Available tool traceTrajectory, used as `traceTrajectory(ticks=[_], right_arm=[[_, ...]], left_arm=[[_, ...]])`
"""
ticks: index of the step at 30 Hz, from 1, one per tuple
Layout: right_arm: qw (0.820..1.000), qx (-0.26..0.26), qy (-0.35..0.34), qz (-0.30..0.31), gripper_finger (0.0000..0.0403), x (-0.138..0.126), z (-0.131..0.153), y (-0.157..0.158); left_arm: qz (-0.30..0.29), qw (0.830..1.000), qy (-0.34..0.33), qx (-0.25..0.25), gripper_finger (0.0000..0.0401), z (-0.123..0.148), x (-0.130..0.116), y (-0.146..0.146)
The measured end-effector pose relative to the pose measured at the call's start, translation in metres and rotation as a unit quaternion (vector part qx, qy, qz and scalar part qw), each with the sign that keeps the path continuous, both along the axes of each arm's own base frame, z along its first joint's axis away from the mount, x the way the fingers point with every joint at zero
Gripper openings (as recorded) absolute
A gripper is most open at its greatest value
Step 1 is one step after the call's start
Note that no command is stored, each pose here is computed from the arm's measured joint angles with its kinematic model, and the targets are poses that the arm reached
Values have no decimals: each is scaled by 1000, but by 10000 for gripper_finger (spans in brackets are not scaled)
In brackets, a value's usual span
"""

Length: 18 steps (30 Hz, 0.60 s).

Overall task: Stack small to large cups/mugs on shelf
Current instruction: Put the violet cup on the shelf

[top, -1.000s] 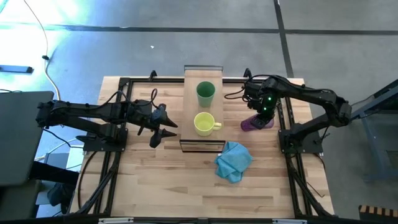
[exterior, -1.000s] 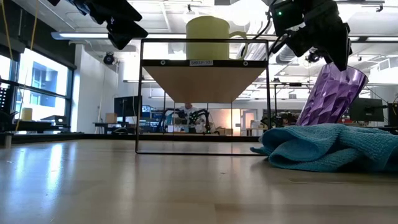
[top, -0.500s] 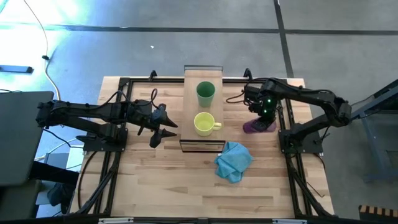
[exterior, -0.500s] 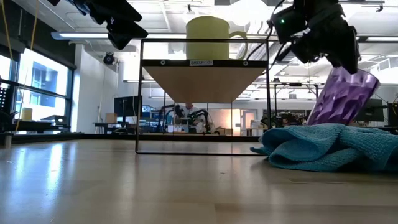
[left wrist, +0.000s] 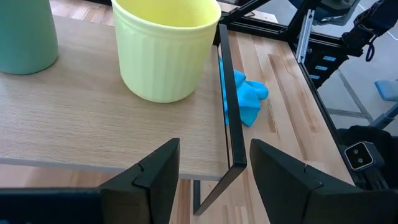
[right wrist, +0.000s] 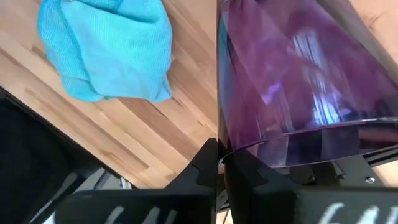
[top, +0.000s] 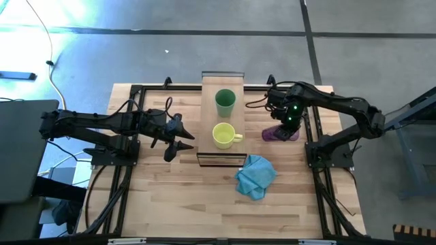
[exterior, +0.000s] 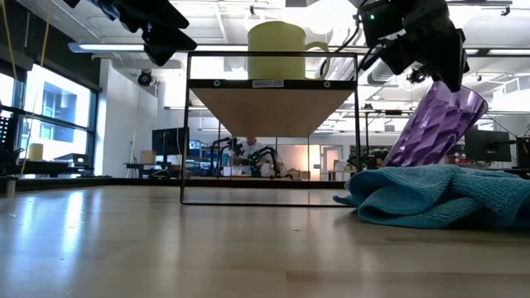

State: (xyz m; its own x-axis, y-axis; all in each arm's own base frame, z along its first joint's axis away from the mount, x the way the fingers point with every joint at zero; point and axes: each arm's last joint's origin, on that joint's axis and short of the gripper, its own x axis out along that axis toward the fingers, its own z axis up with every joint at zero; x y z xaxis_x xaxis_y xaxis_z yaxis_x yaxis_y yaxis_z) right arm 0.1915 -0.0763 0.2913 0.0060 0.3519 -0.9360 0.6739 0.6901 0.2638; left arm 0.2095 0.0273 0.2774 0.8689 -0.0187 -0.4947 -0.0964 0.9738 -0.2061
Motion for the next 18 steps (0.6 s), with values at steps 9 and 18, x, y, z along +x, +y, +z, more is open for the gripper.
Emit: traceTrajectory(ticks=[9,18], right_arm=[[1000,-2,1,15,0,2,0,6],[1000,5,2,9,0,3,0,8]], left_arm=[[0,1000,1,0,184,0,0,0],[-3,1000,1,-7,184,0,0,0]])
